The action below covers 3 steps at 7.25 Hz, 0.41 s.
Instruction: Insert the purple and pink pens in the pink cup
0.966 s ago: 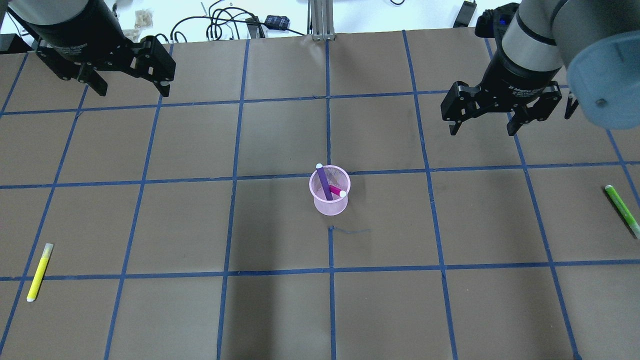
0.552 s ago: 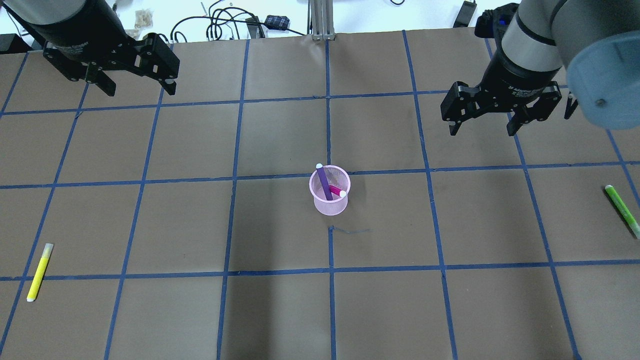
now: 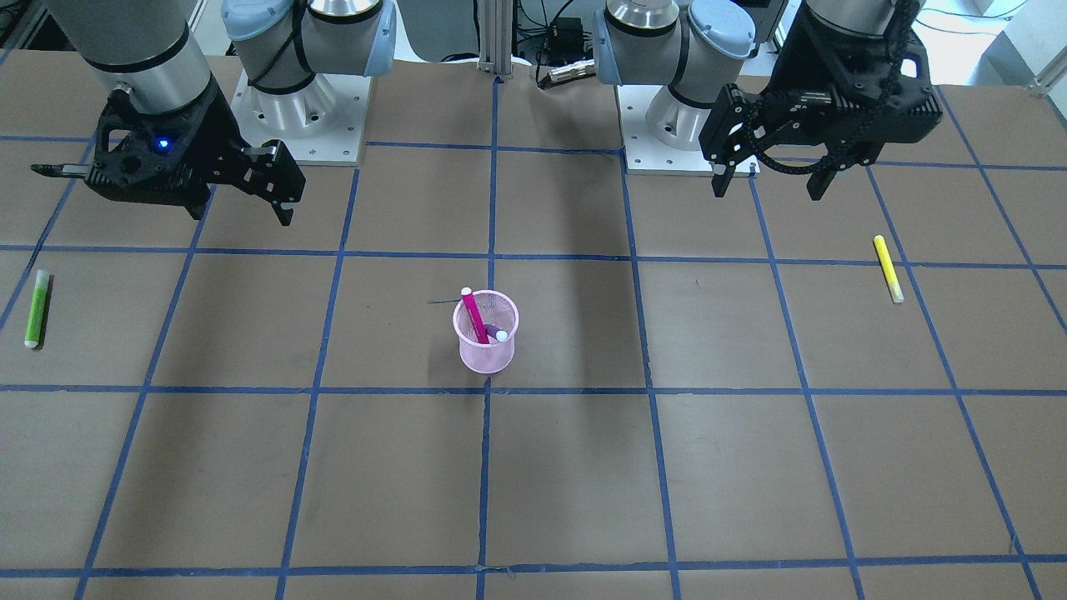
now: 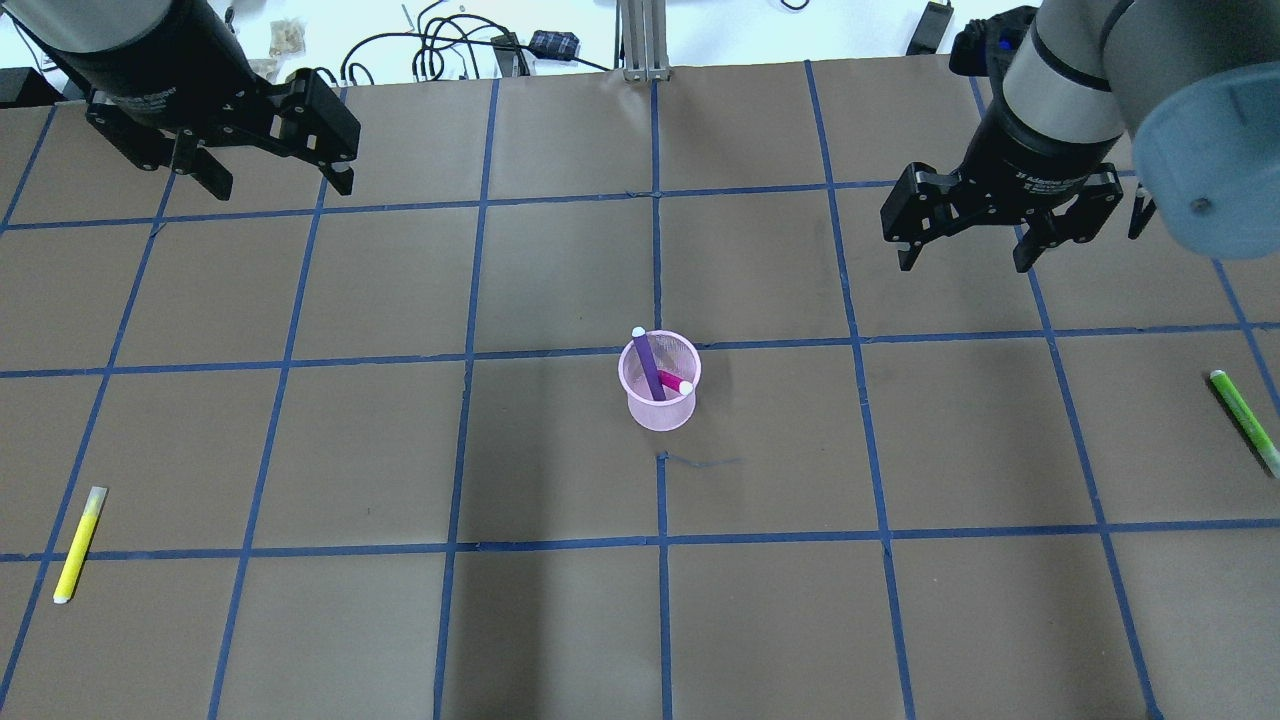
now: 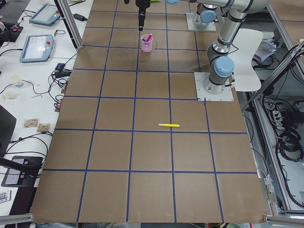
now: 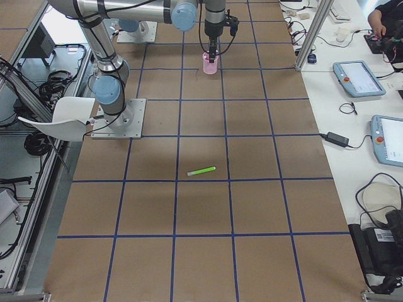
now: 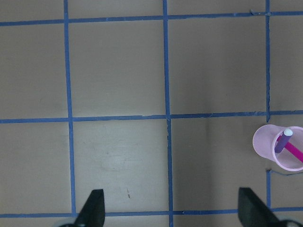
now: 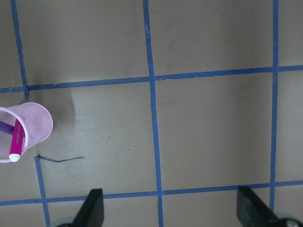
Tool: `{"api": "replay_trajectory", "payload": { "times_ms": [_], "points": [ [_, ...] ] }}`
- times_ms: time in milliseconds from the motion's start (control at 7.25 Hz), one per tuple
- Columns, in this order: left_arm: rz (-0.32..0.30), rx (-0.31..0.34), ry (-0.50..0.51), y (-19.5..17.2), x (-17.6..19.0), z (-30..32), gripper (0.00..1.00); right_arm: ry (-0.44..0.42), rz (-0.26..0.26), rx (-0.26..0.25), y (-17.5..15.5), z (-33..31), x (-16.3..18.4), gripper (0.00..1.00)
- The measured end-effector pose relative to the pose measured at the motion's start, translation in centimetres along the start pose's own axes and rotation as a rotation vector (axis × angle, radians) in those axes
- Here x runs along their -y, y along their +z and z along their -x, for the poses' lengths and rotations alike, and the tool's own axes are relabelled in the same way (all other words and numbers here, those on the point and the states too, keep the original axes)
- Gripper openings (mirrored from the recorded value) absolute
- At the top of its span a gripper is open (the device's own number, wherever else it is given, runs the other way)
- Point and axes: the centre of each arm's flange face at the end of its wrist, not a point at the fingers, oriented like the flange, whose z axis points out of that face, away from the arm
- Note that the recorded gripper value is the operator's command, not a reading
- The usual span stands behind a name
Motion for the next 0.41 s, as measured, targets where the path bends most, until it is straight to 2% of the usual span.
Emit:
{"api": "replay_trajectory", "payload": {
  "times_ms": [414],
  "points": [
    [0.036, -0.005, -0.012, 0.36, -0.08, 0.28, 1.0, 0.0, 0.001, 0.0, 0.0, 0.0, -0.03, 1.0]
  ]
}}
